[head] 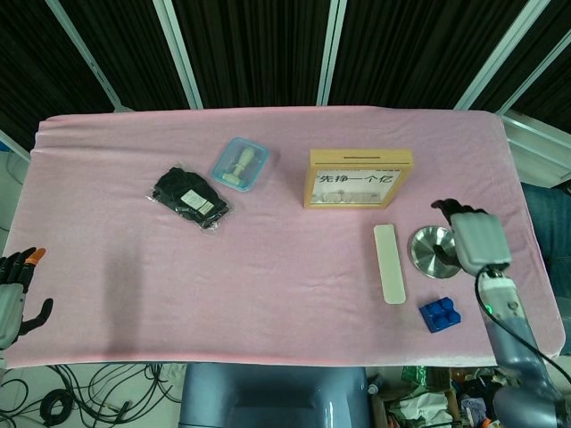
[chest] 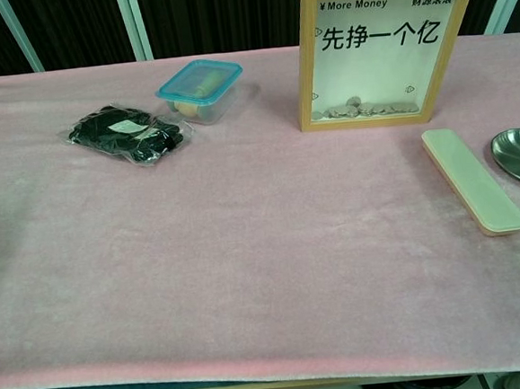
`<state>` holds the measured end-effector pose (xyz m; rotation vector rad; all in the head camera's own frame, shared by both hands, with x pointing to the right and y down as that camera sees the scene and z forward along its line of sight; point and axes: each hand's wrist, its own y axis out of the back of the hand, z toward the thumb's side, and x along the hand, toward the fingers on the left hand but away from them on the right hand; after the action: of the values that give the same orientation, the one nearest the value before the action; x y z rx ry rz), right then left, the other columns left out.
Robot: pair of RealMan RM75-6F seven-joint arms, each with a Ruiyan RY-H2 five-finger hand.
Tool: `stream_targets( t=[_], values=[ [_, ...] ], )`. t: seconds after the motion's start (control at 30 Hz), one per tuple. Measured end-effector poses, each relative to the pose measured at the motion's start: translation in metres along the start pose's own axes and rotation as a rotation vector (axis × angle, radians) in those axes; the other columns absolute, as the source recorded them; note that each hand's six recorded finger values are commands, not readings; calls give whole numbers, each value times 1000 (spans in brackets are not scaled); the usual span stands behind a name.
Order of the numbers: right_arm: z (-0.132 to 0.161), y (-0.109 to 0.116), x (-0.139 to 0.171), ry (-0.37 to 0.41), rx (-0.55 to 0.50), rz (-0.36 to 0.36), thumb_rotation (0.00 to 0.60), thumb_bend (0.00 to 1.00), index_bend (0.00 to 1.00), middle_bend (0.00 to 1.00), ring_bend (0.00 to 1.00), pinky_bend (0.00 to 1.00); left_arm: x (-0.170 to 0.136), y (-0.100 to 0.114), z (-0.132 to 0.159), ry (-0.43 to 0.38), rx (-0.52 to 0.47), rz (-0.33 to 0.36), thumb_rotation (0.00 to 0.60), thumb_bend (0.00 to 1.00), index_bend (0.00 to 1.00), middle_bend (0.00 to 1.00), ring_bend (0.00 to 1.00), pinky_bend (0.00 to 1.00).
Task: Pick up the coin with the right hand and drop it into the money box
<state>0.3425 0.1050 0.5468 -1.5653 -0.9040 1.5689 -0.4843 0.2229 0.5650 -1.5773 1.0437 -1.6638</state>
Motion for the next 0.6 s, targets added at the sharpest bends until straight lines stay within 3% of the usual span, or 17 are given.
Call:
stream_targets(
  t=[0.2, 0.43, 0.6],
  values=[
    [-45, -53, 68, -76, 45, -1, 600, 198, 238, 193, 308, 346, -1, 4, 5, -29, -11, 30, 600, 403, 100, 38, 30, 0],
    [-69, -92, 90, -94, 91, -34, 600, 198, 212, 154, 283, 320, -4, 12, 20, -106, -17, 66, 600, 403, 100, 37, 20, 0],
    [-78, -104, 91, -99, 121, -57, 600, 197, 205, 132, 265, 318, -10, 15, 32, -154, -14, 59, 600, 403, 100, 35, 20, 0]
  ],
)
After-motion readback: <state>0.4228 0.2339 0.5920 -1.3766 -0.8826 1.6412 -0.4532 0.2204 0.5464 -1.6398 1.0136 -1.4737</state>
